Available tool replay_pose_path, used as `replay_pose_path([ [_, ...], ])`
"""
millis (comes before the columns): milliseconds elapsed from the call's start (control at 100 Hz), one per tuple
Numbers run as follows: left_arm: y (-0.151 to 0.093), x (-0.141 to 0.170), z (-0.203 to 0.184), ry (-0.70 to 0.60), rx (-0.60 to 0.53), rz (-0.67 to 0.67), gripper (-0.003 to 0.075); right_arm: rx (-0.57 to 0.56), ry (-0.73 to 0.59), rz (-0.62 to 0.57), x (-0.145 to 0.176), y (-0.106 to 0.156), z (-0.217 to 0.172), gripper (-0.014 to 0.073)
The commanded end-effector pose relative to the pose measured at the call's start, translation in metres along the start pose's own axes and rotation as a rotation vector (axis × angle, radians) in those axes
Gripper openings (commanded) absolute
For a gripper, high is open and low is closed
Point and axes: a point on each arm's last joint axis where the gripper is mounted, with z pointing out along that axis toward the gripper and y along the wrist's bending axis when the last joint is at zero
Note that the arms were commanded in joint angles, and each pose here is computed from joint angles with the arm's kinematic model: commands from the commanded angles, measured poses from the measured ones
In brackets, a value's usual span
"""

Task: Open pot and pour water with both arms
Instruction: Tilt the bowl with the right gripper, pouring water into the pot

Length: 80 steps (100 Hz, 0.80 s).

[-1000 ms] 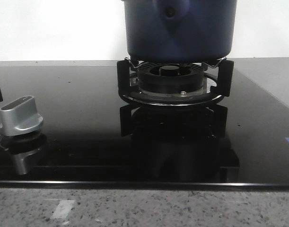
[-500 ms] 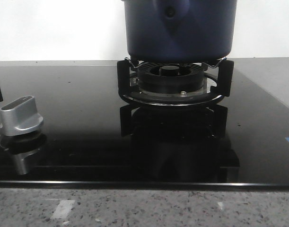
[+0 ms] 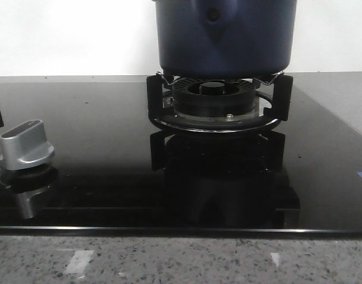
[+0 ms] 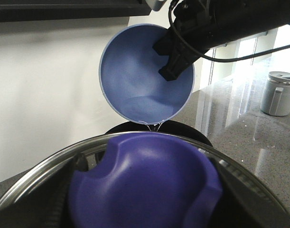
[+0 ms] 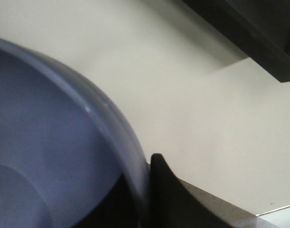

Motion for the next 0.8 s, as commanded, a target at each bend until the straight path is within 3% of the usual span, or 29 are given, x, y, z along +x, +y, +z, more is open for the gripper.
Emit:
replay_pose_path([
  [0,-0.004,-0.018,-0.004,-0.082,0.011,-0.035,0.0337,0.084,-0.137,-0.001,-0.015,-0.026,-0.022,-0.0045],
  [790,-0.004,-0.018,-0.004,-0.082,0.008,-0.035,0.0337,0.282,-0.353,-0.224,-0.041,-0.023,-0.047,-0.0045],
])
